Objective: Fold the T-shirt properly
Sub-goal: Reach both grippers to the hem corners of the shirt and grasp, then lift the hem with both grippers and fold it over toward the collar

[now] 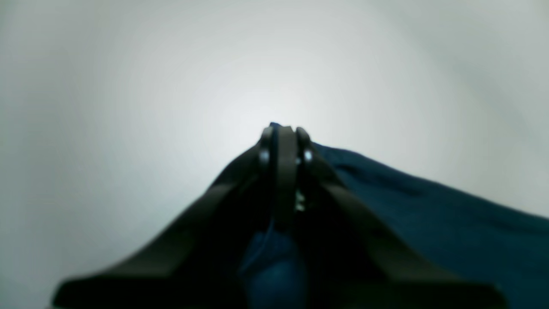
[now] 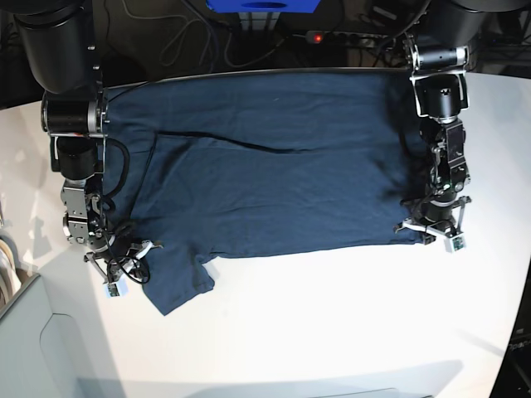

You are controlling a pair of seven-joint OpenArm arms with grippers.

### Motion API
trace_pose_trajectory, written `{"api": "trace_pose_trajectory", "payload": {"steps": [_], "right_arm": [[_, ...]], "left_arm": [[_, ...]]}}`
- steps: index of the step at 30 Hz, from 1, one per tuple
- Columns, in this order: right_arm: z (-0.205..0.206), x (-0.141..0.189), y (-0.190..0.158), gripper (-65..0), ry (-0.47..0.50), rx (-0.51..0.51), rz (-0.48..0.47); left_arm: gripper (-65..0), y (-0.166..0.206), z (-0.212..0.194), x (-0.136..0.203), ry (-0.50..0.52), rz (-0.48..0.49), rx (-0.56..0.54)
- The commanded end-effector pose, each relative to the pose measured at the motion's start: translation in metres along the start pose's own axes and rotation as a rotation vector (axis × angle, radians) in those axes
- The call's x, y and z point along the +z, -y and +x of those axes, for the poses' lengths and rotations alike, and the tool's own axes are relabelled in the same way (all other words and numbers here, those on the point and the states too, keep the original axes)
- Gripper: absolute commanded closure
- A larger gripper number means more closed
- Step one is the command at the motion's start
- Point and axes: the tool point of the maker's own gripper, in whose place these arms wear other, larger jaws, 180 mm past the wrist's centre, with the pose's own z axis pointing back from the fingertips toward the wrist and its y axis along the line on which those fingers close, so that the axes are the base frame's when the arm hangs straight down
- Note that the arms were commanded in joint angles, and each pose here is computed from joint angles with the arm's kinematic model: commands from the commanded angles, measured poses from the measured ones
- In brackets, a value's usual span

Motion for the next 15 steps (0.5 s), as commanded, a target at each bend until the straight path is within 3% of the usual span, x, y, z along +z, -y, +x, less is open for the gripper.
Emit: {"api": "trace_pose_trajectory", "payload": {"steps": [1,8,15], "right_arm": [[0.035,0.004,0.008,0.0,0.087,0.018,-0.011],[0.05,0.023,0.007,0.0,0.17,0.096,-0.018],[0.063,0.065,0.026,0.0,0.313,0.068,-0.096]], "left_arm": [[0.0,0.002,0.02,0.002,0.052,-0.009,-0.003],[0.0,0.014,0.047,0.022,0.15,-0.045,-0.039],[0.0,0.024,0.06,0.045,0.218,-0.078,-0.074]]}}
